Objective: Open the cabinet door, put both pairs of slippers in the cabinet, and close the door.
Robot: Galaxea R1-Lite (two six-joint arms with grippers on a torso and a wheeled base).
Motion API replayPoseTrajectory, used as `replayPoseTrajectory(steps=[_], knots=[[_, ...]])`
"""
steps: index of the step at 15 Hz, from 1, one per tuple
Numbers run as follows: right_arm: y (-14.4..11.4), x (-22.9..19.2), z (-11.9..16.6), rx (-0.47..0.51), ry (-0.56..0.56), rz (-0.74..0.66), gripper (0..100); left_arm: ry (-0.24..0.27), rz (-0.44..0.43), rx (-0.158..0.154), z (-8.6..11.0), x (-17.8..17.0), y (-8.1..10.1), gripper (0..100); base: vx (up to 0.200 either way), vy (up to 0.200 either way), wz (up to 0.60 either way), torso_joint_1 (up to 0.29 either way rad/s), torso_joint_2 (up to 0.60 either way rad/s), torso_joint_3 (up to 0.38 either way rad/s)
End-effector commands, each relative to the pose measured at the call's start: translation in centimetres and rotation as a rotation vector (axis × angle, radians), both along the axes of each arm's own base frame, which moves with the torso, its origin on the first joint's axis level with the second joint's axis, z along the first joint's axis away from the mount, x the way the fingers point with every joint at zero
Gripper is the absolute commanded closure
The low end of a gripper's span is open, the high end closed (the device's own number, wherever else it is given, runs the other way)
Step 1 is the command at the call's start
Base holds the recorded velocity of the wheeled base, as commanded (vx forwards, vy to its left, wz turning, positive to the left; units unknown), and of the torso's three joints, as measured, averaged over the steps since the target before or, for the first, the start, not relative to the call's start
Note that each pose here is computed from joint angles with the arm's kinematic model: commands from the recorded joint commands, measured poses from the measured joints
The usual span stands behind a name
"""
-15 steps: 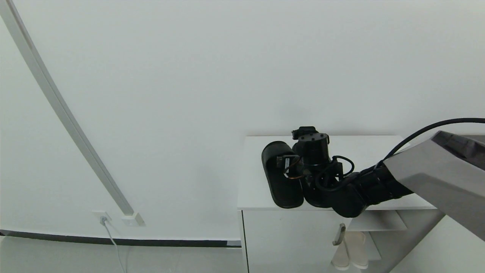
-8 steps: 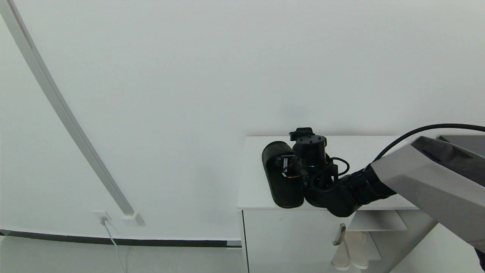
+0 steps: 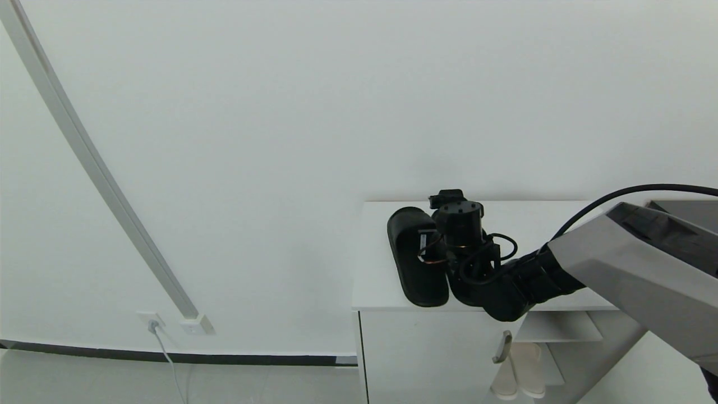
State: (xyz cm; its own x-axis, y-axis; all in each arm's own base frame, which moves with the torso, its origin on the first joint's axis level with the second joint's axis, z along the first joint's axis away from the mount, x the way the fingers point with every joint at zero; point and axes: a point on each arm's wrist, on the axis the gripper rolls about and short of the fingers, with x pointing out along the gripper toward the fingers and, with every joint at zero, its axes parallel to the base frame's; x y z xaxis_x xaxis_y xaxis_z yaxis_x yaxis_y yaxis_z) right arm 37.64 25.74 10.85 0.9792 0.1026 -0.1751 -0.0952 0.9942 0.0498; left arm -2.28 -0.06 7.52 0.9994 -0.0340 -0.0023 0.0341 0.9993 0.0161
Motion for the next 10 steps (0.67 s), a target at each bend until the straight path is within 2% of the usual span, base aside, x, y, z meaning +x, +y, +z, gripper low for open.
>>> replayPoseTrajectory(steps=[1,3,5,7,10], knots=[[0.0,-0.1,0.1,0.001,-0.001,0.0,100,0.001,0.0,-0.001,0.0,0.0,0.0,100,0.0,0.0,0.0,0.0,0.0,0.0],[-0.4,-0.7,1.1,0.009,-0.013,0.007,100,0.001,-0.001,-0.001,0.0,0.0,0.0,100,0.0,0.0,0.0,0.0,0.0,0.0],[-1.7,-2.7,3.8,0.014,-0.042,0.085,100,-0.001,-0.001,-0.001,0.0,0.0,0.0,100,0.0,0.0,0.0,0.0,0.0,0.0],[-3.3,-5.3,5.7,0.011,-0.051,0.12,100,-0.001,0.0,-0.001,0.0,0.0,0.0,100,0.0,0.0,0.0,0.0,0.0,0.0],[-5.3,-9.7,6.9,0.003,-0.031,0.197,100,0.001,0.0,0.001,0.0,0.0,0.0,100,0.0,0.0,0.0,0.0,0.0,0.0]])
